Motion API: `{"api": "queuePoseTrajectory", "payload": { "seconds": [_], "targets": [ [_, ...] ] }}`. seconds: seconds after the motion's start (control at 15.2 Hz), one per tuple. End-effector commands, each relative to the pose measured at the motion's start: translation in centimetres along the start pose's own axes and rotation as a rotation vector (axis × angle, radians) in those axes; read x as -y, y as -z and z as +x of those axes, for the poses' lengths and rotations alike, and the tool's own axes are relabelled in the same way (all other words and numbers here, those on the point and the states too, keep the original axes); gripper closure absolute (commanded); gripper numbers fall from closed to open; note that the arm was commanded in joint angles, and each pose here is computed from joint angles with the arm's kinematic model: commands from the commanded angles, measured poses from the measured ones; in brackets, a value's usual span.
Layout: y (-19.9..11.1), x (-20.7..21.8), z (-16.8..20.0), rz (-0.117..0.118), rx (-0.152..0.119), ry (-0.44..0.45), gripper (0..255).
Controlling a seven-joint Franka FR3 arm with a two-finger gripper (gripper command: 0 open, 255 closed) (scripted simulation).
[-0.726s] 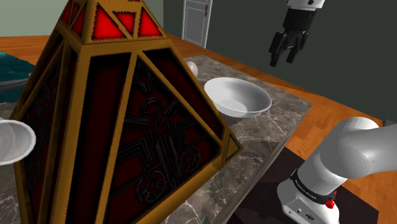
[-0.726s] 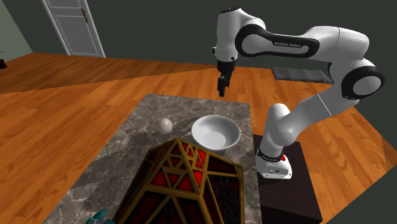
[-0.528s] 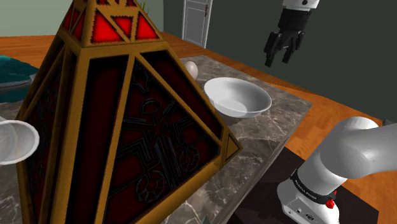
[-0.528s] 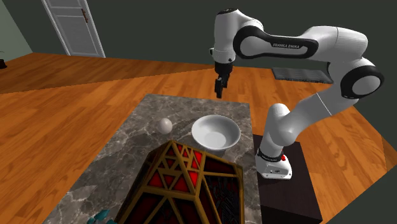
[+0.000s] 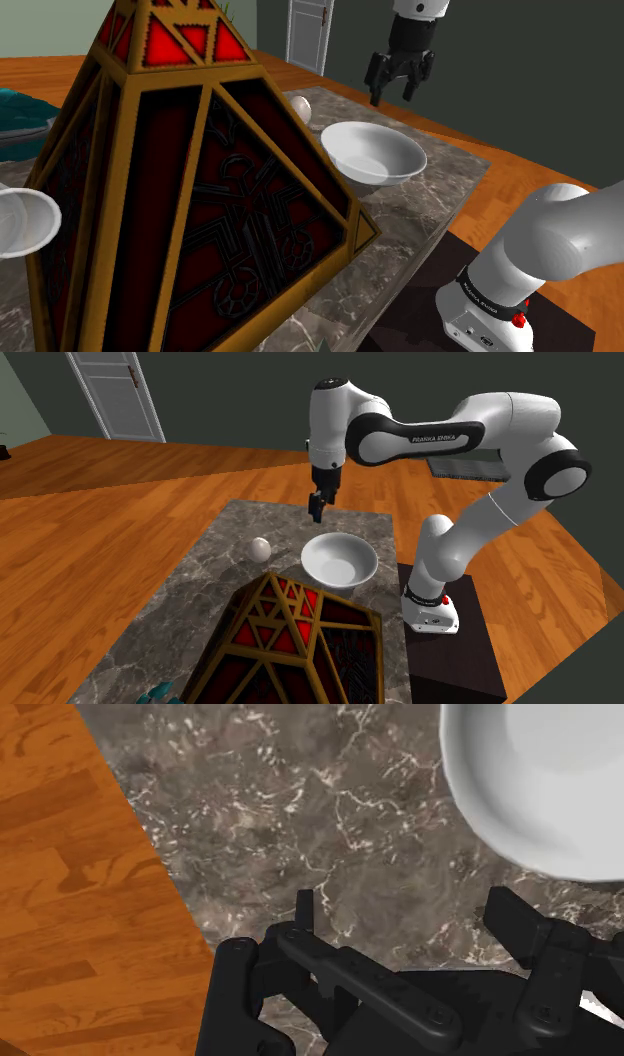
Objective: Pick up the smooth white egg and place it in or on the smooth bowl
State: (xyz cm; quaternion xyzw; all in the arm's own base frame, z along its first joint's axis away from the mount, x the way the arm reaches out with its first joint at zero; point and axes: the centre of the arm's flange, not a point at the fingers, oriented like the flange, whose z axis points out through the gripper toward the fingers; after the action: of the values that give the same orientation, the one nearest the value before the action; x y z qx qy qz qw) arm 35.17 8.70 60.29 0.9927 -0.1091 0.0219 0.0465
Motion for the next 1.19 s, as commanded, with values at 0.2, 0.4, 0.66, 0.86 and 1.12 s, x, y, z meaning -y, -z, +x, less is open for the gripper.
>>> {"api": "queuePoseTrajectory", "payload": {
  "seconds": [0.2,0.4,0.66,0.86,1.12],
  "targets": [
    [-0.3,6.2,2.8,-0.012,-0.040,-0.045,0],
    [-0.5,9.8,4.4,-0.021,-0.064,-0.071,0],
    [-0.8,14.5,6.8,-0.032,-0.095,-0.106,0],
    [-1.0,17.9,8.7,-0.040,-0.119,-0.132,0],
    [-2.6,18.0,9.0,-0.041,-0.120,-0.133,0]
  ]
}}
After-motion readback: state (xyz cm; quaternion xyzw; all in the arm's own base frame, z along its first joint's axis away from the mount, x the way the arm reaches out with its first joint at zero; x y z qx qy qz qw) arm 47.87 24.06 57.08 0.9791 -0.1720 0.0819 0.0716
